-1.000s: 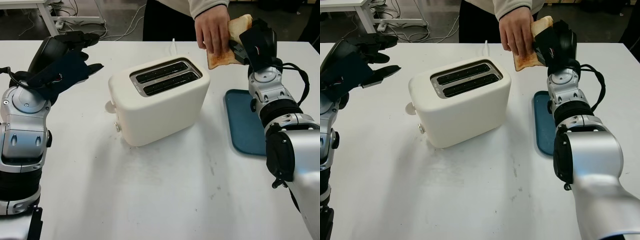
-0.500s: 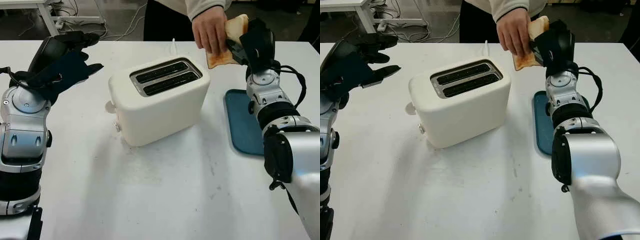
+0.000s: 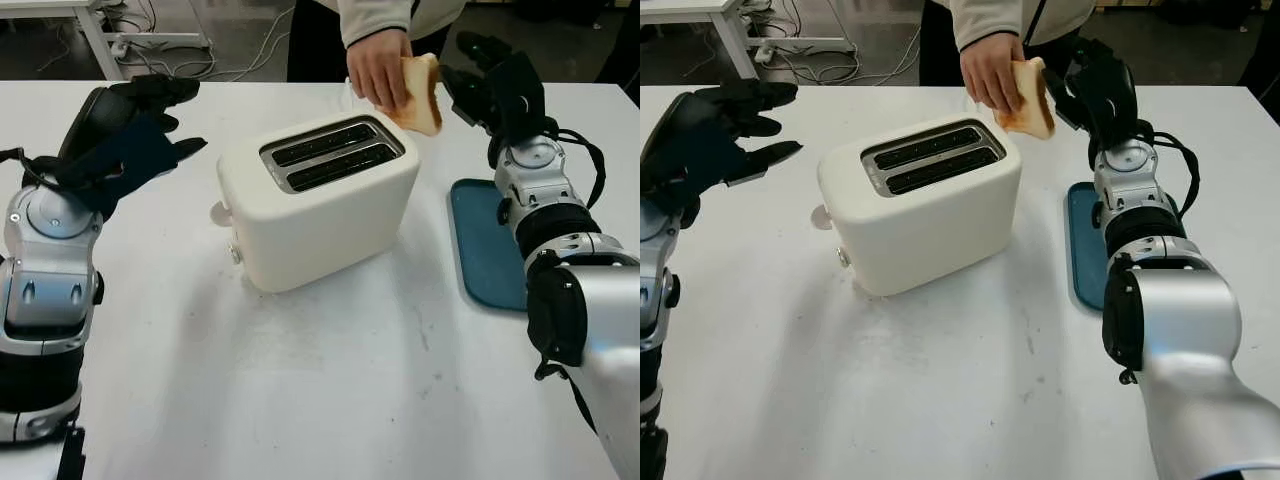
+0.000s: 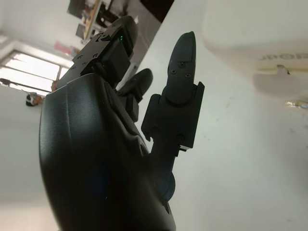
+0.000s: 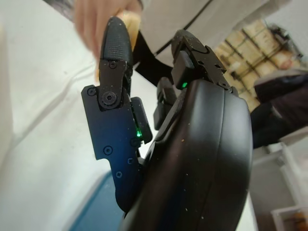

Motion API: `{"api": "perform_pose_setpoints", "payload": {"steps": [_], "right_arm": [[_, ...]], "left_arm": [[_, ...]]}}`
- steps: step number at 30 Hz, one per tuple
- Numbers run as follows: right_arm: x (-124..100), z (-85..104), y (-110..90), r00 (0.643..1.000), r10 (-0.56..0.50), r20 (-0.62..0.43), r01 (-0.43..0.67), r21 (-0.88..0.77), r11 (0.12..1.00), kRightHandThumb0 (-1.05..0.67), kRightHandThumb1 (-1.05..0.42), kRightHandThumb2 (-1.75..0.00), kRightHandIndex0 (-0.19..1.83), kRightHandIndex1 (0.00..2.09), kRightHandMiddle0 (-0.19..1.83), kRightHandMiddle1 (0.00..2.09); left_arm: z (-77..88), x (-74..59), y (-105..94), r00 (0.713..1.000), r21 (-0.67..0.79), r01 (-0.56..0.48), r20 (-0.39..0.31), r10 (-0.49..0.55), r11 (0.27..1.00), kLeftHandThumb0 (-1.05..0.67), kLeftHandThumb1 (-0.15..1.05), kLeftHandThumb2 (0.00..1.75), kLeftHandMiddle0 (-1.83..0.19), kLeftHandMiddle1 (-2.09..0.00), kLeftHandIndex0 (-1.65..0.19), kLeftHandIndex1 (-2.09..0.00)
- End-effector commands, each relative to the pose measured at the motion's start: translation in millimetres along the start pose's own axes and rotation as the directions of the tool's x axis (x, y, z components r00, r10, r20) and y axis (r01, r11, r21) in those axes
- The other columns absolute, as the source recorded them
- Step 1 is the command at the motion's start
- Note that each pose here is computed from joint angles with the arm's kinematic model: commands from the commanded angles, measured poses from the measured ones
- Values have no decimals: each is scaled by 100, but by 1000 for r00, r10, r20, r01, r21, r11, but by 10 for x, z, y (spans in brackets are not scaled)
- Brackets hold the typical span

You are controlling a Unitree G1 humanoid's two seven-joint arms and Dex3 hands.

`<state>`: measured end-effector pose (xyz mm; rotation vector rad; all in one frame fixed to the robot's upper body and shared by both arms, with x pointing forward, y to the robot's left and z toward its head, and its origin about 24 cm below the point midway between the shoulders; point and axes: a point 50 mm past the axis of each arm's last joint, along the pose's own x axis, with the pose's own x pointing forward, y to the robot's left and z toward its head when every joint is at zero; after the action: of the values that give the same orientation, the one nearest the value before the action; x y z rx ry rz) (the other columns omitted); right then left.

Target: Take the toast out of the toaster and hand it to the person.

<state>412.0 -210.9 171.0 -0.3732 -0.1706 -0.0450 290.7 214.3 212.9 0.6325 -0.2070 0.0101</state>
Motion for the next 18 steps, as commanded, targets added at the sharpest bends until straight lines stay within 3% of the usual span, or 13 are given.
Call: {"api": "perform_pose_setpoints", "payload": {"steps": [1, 6, 10, 18], "right_arm": [[-91, -92, 16, 999, 11, 42, -10, -16, 1000, -60, -92, -50, 24, 3, 25, 2], [-350, -279, 115, 992, 47, 116, -50, 29, 998, -58, -92, -53, 19, 0, 19, 0], [-595, -404, 193, 991, 43, 130, -42, -11, 999, -56, -92, -56, 21, 1, 20, 1], [-970, -574, 383, 993, 57, 99, -63, 62, 996, -53, -92, -62, 17, 0, 18, 0]], "left_arm": [[-26, -101, -34, 999, -45, -42, 8, 42, 998, -36, 92, 23, -25, -85, -58, -3], [-78, -273, -113, 994, -132, -109, -13, 108, 985, -31, 92, 28, -18, -81, -51, 0], [-157, -376, -199, 986, -297, -168, -68, 155, 940, -35, 92, 27, -12, -77, -46, 0], [-216, -516, -362, 984, -411, -170, -115, 134, 896, -38, 92, 36, -6, -72, -36, 0]]}}
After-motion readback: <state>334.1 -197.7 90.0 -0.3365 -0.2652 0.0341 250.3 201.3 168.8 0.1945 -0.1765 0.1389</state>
